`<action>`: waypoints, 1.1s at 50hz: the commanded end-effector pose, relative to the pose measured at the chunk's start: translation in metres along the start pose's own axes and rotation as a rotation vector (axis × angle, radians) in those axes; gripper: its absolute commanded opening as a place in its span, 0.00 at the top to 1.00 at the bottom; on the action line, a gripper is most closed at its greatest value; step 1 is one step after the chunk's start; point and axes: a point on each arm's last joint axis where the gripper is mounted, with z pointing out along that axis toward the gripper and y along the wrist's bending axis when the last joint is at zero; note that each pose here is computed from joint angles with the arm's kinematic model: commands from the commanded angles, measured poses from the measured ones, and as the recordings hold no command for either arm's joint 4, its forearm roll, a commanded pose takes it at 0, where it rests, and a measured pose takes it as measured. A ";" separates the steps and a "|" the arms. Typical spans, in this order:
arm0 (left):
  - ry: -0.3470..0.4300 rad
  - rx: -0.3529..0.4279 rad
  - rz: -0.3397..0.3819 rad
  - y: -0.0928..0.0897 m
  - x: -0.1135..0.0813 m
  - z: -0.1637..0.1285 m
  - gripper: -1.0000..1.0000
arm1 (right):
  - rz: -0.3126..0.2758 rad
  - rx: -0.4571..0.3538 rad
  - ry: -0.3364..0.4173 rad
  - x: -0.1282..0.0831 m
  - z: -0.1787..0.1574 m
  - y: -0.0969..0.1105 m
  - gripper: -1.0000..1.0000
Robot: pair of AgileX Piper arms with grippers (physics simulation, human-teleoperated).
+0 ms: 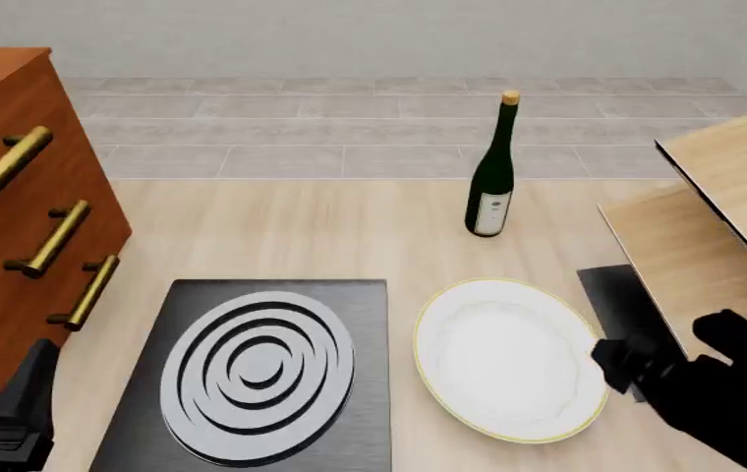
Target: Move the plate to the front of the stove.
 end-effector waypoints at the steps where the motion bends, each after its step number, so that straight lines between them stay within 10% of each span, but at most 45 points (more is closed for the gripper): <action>1: 0.000 0.000 0.000 0.000 0.000 0.000 0.00 | 0.020 0.016 0.043 0.016 0.015 -0.008 0.00; 55: 0.000 0.000 0.000 0.000 0.000 0.000 0.00 | 0.061 0.035 0.113 0.041 0.050 -0.018 0.00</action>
